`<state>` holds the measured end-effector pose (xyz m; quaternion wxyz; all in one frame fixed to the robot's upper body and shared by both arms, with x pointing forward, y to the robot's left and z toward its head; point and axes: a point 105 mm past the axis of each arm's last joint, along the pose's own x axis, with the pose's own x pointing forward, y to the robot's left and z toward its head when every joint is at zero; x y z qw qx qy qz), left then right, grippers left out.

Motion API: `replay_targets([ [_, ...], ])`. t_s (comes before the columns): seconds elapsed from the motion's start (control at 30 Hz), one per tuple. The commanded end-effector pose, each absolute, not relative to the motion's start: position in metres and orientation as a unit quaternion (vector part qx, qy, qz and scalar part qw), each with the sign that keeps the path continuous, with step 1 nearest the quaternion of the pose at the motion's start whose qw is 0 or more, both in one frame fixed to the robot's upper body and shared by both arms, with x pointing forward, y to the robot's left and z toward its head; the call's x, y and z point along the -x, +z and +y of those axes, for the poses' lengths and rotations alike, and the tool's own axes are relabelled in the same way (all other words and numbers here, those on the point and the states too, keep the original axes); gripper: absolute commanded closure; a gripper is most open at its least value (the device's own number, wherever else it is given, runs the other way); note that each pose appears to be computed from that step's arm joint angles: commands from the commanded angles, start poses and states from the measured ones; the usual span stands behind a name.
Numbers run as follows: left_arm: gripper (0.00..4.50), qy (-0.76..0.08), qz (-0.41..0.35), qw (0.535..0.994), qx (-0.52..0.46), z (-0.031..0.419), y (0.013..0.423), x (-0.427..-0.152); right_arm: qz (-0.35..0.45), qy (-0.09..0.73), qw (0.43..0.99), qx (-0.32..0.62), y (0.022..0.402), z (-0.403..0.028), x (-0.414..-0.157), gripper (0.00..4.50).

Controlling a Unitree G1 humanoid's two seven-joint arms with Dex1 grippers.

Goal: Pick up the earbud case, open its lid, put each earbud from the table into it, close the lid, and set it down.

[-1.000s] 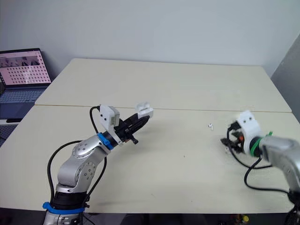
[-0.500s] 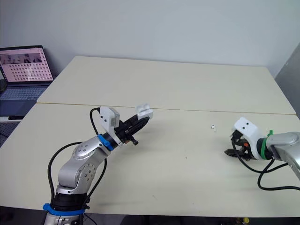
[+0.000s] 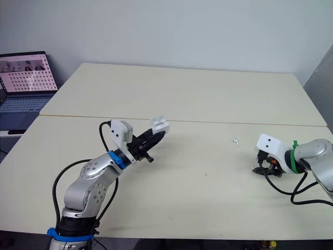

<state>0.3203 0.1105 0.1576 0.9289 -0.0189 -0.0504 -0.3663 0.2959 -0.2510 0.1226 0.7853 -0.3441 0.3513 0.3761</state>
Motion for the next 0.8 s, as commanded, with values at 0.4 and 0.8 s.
replay_targets([
  [0.4, 3.74, -0.364, -0.071, 0.929, 0.019, 0.104, 0.165, -0.310, 0.368, 0.371, 0.781, 0.343, 0.122, -0.247, -0.306, 1.79],
  [0.8, 3.74, -0.359, -0.068, 0.931, 0.020, 0.104, 0.163, -0.306, 0.396, 0.365, 0.775, 0.331, 0.113, -0.250, -0.302, 1.79],
])
